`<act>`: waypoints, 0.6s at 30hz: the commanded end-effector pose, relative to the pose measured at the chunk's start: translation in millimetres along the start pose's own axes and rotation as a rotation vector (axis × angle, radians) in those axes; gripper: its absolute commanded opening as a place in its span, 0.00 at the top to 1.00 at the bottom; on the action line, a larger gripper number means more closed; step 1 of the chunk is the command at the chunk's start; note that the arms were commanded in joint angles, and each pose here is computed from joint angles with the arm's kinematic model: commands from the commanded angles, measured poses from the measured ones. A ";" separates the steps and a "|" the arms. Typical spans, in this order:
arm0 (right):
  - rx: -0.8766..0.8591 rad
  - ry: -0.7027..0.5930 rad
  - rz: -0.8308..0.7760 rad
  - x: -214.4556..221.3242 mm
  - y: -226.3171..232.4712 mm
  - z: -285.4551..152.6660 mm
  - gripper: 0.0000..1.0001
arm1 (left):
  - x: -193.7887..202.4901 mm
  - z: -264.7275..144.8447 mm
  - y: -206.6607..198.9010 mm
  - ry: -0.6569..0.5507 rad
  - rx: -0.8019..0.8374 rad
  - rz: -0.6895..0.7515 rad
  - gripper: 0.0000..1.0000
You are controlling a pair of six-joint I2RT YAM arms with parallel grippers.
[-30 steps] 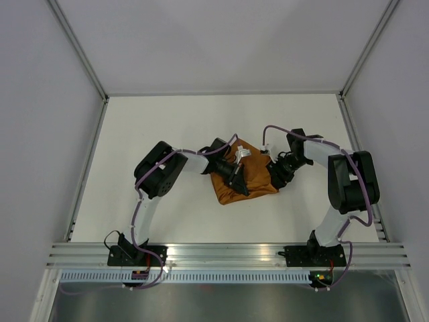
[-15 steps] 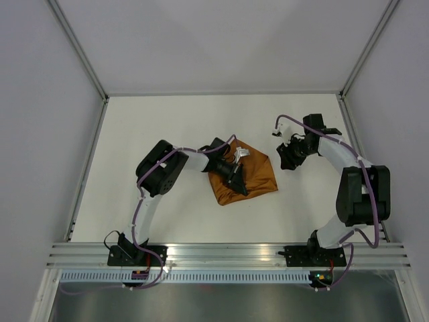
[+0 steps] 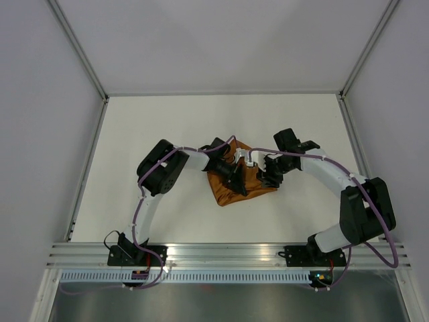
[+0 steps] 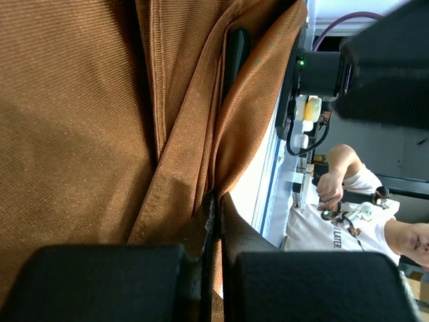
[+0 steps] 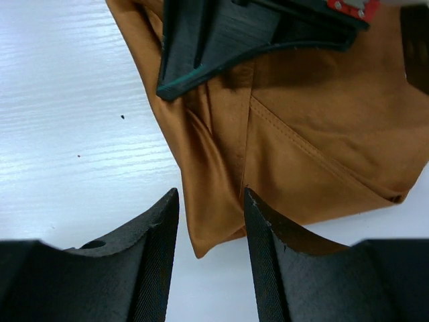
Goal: Fold the napkin, place the utensils inside, and roll it up
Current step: Roll the napkin at the center of the board.
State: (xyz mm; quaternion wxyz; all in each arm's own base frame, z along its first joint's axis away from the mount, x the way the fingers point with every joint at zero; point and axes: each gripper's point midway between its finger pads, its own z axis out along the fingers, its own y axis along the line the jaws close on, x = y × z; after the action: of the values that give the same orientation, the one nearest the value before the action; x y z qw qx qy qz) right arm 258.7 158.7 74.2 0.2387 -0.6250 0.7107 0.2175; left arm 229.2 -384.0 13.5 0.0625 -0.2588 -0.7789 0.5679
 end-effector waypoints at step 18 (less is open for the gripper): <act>0.113 -0.005 -0.382 -20.9 40.6 54.4 0.51 | 21.9 3.2 40.0 0.037 -0.124 -0.151 0.98</act>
State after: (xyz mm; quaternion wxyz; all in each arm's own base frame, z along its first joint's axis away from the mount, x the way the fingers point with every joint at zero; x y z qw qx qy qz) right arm 197.5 198.0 21.9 0.2375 -0.7399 0.6076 0.1642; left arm 227.5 -382.9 13.1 0.0782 -0.2517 -0.7787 0.5693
